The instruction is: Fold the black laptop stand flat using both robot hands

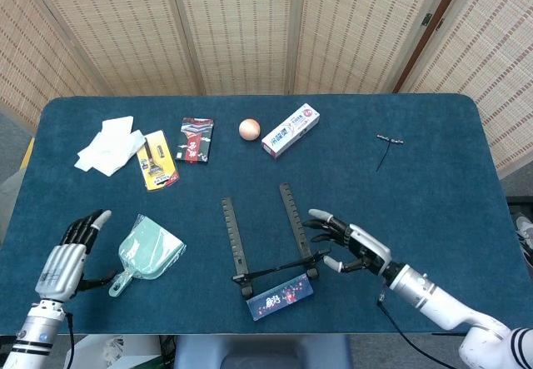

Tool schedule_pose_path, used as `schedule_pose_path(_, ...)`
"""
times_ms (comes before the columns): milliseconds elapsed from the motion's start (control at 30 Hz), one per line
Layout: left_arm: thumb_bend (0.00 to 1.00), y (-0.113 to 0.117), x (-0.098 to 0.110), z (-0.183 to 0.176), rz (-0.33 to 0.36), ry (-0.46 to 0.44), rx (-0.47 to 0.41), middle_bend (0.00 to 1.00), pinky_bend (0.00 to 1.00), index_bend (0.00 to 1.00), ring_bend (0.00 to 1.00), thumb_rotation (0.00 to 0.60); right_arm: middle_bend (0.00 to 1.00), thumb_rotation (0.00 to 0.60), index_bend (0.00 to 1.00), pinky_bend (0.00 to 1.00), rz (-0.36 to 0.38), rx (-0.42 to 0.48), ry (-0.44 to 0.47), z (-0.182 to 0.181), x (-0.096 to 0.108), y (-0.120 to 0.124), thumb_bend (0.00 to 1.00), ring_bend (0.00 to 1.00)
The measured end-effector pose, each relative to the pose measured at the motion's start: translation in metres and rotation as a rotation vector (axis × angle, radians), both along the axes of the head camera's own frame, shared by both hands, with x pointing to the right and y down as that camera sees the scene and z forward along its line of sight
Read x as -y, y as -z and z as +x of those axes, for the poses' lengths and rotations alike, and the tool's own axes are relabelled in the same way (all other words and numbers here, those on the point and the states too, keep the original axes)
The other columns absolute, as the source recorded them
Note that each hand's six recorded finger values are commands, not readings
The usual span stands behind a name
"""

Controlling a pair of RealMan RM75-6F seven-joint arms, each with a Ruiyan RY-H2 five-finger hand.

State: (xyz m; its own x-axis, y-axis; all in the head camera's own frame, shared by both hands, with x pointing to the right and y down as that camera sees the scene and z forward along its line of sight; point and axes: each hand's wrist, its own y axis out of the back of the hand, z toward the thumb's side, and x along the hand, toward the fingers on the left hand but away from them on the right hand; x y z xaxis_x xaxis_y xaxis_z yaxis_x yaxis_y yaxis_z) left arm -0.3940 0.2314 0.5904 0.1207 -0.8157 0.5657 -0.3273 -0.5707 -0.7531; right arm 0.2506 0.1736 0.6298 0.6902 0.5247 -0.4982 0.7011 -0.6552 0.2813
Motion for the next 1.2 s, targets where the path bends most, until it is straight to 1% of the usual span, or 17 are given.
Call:
schedule_pose_path(67,0.21,-0.003,0.001,0.004,-0.032,0.005,-0.059,0.04,0.0,0.03,0.03,0.6,0.16,0.6,0.03,0.2,0.05,0.002,-0.016,0.002,0.01,0.011,0.29,0.09)
schedule_pose_path(233,0.21,-0.012,0.005,0.021,-0.154,0.042,-0.266,0.05,0.0,0.03,0.04,0.6,0.16,0.6,0.03,0.2,0.14,-0.019,-0.054,0.011,0.03,0.033,0.29,0.09)
schedule_pose_path(400,0.21,-0.019,0.01,0.042,-0.294,0.086,-0.49,0.06,0.0,0.03,0.04,0.6,0.16,0.6,0.03,0.2,0.184,-0.039,-0.087,0.019,0.04,0.047,0.29,0.08)
schedule_pose_path(500,0.21,-0.023,0.013,0.053,-0.359,0.089,-0.589,0.06,0.0,0.03,0.04,0.6,0.16,0.6,0.03,0.2,0.193,-0.054,-0.097,0.024,0.042,0.051,0.29,0.08)
schedule_pose_path(600,0.21,-0.028,0.013,0.057,-0.387,0.079,-0.619,0.06,0.0,0.03,0.04,0.6,0.16,0.6,0.02,0.2,0.196,-0.069,-0.108,0.028,0.042,0.054,0.29,0.08)
schedule_pose_path(667,0.21,-0.032,0.012,0.061,-0.395,0.045,-0.606,0.06,0.0,0.03,0.04,0.6,0.16,0.6,0.02,0.2,0.198,-0.075,-0.113,0.031,0.042,0.055,0.29,0.08)
schedule_pose_path(867,0.21,-0.043,0.005,0.074,-0.381,-0.163,-0.457,0.06,0.0,0.03,0.04,0.6,0.15,0.6,0.02,0.2,0.192,-0.082,-0.111,0.032,0.038,0.057,0.29,0.08)
schedule_pose_path(900,0.21,-0.044,0.004,0.078,-0.379,-0.196,-0.438,0.06,0.0,0.03,0.04,0.6,0.15,0.6,0.02,0.2,0.191,-0.082,-0.111,0.032,0.038,0.057,0.29,0.08)
schedule_pose_path(967,0.21,-0.045,0.003,0.083,-0.383,-0.228,-0.429,0.06,0.0,0.03,0.04,0.6,0.15,0.6,0.02,0.2,0.189,-0.083,-0.109,0.031,0.036,0.057,0.29,0.08)
schedule_pose_path(1067,0.21,-0.046,0.0,0.092,-0.417,-0.246,-0.465,0.06,0.0,0.03,0.04,0.6,0.15,0.6,0.01,0.2,0.188,-0.085,-0.106,0.031,0.035,0.057,0.29,0.08)
schedule_pose_path(1167,0.21,-0.046,-0.001,0.103,-0.482,-0.215,-0.563,0.06,0.0,0.01,0.04,0.6,0.15,0.6,0.01,0.2,0.189,-0.086,-0.104,0.03,0.035,0.057,0.29,0.08)
schedule_pose_path(1200,0.21,-0.046,-0.002,0.107,-0.518,-0.189,-0.617,0.06,0.0,0.01,0.04,0.6,0.15,0.6,0.01,0.2,0.188,-0.087,-0.104,0.03,0.035,0.057,0.29,0.08)
